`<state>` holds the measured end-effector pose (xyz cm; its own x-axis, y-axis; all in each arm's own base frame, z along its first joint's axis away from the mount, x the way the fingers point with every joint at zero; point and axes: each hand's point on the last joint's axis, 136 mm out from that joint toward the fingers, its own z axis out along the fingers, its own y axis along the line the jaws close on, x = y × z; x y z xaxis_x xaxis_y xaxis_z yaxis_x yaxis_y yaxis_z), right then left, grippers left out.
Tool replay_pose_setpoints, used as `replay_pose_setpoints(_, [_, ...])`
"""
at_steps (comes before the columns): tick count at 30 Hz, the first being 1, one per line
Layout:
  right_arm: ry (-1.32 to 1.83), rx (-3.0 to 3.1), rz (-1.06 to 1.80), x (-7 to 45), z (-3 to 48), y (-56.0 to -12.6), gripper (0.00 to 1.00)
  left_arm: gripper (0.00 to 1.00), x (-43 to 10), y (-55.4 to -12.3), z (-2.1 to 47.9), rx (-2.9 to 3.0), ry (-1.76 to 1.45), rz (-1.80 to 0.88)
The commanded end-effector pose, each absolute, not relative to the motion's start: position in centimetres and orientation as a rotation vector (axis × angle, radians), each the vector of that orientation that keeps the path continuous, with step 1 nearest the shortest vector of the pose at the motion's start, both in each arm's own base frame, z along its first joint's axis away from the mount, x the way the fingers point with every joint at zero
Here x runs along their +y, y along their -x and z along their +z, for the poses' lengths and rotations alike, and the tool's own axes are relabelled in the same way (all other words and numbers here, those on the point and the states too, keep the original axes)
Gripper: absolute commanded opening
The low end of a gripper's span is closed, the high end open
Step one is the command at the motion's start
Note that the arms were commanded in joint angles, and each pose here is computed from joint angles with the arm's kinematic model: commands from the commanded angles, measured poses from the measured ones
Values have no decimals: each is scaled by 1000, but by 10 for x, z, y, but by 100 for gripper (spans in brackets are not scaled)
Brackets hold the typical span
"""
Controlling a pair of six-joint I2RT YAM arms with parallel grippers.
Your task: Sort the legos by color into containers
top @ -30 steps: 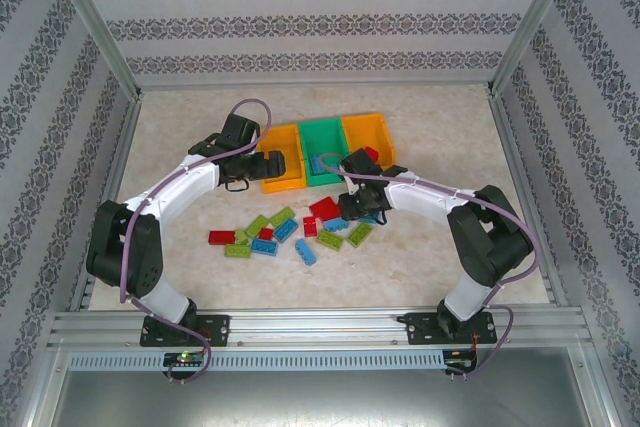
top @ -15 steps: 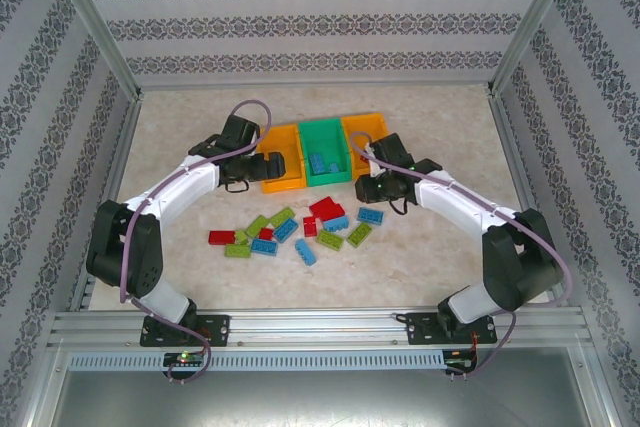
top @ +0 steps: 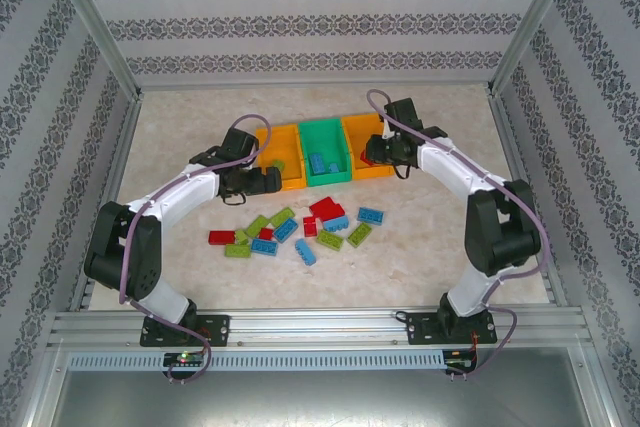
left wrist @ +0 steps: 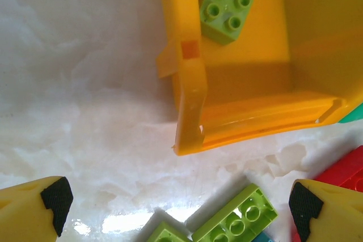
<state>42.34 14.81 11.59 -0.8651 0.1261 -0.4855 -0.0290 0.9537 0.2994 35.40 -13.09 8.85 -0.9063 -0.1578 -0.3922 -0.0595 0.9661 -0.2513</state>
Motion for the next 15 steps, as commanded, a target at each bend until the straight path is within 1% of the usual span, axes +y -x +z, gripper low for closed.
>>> replay_pose_setpoints(1, [-143, 2588, 408, 147, 108, -442, 31, 100, -139, -358, 98, 2650, 167, -415])
replay_pose_setpoints(3, [-161, 2588, 417, 149, 103, -449, 34, 100, -145, -358, 97, 2641, 172, -461])
replay_pose_setpoints(5, [-182, 2584, 421, 150, 100, -455, 39, 100, -148, -358, 97, 2628, 179, -478])
replay_pose_setpoints(6, [-181, 2585, 431, 153, 100, -457, 43, 100, -148, -358, 97, 2623, 179, -479])
replay_pose_setpoints(8, [-184, 2582, 444, 155, 101, -456, 56, 100, -149, -356, 97, 2623, 170, -475])
replay_pose_setpoints(9, [-178, 2578, 442, 155, 103, -455, 59, 100, -149, -355, 97, 2625, 163, -463])
replay_pose_setpoints(15, [-91, 2558, 402, 154, 117, -432, 71, 99, -134, -341, 91, 2649, 161, -364])
